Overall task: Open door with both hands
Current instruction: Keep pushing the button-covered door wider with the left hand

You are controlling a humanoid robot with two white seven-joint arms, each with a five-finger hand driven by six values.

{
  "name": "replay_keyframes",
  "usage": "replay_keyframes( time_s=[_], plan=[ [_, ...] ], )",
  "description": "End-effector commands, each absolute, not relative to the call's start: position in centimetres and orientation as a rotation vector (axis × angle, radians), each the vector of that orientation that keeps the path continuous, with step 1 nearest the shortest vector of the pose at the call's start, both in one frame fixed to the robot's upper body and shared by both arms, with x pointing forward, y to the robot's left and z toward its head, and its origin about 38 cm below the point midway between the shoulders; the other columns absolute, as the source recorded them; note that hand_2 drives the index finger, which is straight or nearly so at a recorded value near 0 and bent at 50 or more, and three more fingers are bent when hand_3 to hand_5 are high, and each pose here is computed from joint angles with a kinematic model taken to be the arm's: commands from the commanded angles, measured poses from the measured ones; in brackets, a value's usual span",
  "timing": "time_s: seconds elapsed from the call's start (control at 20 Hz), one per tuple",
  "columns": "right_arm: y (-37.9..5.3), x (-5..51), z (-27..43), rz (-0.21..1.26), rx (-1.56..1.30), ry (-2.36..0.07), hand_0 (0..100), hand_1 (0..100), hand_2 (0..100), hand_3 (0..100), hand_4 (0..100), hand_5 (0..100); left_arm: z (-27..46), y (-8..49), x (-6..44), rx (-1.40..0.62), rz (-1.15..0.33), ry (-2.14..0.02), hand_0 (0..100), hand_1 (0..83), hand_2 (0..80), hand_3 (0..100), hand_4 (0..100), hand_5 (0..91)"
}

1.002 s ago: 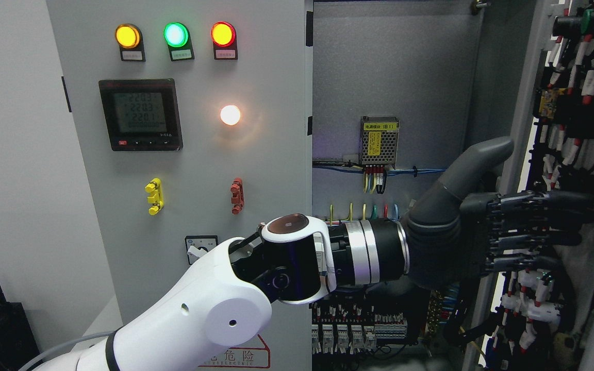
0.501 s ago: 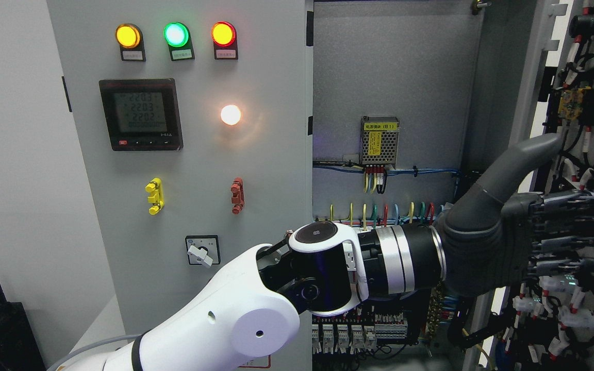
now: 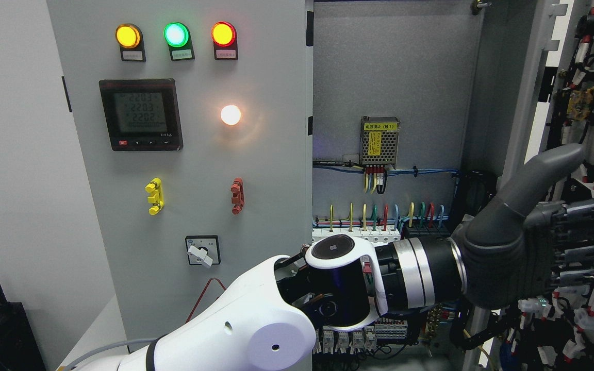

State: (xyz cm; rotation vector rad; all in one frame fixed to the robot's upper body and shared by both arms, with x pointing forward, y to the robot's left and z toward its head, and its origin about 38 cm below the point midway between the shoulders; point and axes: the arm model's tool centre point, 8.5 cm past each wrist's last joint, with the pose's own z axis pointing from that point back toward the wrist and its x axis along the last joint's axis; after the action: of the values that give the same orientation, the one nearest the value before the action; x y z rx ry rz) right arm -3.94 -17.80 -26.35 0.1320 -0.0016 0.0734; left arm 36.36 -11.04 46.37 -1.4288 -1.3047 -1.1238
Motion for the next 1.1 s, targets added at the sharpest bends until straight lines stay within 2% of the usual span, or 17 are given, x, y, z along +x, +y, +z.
replay_keyframes(
  time_s=[0.0,0.55,1.05],
  plan=[
    [-17.8,-3.9,-26.4,0.074,0.131,-0.002,0,0,0,0,0,0,44.3,-13.3,35.0,-1.411,-1.183,-1.234,0,0.0,0.0,0,3,0.0],
    [-17.8,-4.0,-26.3,0.073,0.131,-0.001,0,0,0,0,0,0,45.7,-14.3,34.8,-1.398,-1.214,-1.246,0,0.0,0.0,0,3,0.0],
    [-17.8,-4.0,-26.3,0.073,0.131,-0.001,0,0,0,0,0,0,44.8,-15.1,36.4,-1.312,-1.126,-1.271,0,0.0,0.0,0,3,0.0]
  ],
)
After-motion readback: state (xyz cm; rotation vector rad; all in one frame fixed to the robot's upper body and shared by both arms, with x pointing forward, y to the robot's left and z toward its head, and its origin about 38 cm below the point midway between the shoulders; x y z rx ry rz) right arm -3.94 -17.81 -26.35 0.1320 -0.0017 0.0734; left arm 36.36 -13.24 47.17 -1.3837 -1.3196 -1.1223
